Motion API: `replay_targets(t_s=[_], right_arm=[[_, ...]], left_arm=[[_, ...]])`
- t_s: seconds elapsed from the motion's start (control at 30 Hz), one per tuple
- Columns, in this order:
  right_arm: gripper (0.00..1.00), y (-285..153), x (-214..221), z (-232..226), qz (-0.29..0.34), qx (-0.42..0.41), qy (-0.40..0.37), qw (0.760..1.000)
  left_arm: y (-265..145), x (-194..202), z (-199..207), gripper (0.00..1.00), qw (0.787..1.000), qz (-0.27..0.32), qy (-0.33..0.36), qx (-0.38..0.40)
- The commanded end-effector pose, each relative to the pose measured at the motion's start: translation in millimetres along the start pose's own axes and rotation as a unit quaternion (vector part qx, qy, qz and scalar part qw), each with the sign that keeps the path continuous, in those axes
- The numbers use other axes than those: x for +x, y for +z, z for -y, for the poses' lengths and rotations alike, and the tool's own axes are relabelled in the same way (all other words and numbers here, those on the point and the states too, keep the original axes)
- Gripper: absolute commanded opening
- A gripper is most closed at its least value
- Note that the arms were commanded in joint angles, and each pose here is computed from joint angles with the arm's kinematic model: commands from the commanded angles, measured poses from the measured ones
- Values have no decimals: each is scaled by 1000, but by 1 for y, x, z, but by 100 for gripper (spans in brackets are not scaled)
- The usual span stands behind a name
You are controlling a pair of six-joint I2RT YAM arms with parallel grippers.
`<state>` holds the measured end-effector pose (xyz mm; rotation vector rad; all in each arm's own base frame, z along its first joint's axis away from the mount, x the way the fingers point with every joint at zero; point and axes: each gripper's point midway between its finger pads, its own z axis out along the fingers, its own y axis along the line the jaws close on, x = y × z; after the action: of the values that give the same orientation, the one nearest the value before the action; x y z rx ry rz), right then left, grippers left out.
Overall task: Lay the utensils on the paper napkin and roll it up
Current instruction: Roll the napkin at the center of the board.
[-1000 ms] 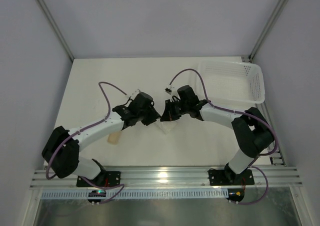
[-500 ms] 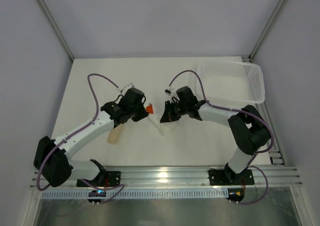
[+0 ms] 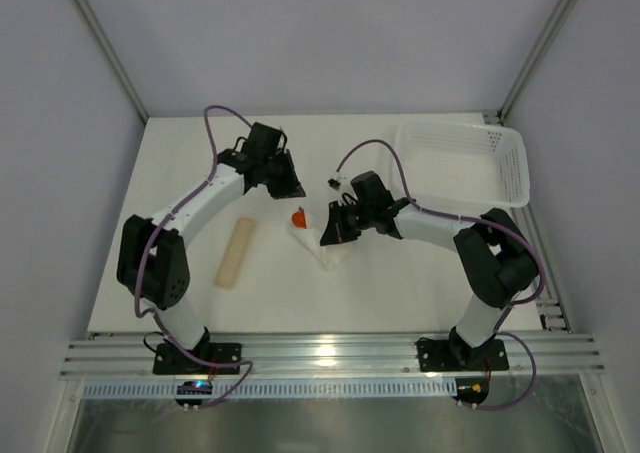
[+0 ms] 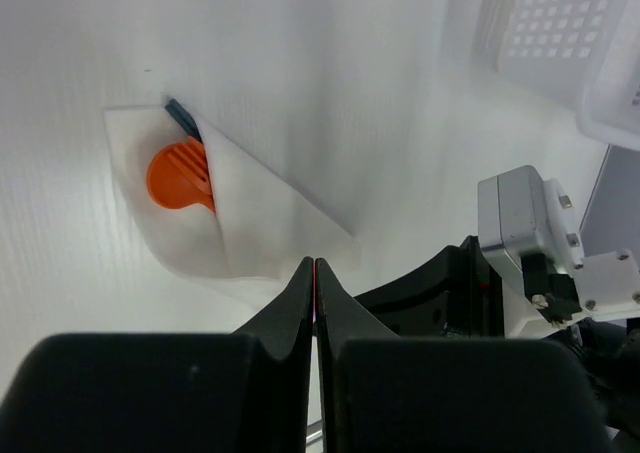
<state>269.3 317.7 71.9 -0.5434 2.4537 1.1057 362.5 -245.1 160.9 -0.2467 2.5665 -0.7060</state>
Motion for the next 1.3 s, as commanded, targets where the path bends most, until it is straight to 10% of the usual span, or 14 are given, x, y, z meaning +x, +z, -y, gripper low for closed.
replay_targets(t_s=[0.0, 1.27], right_arm=[[3, 1, -15, -3, 10, -5, -15, 1000], [4, 2, -22, 1, 11, 1, -11, 1000]], left_arm=[[10, 16, 23, 0, 994, -64, 33, 77], [87, 59, -53, 0, 981, -181, 64, -39]])
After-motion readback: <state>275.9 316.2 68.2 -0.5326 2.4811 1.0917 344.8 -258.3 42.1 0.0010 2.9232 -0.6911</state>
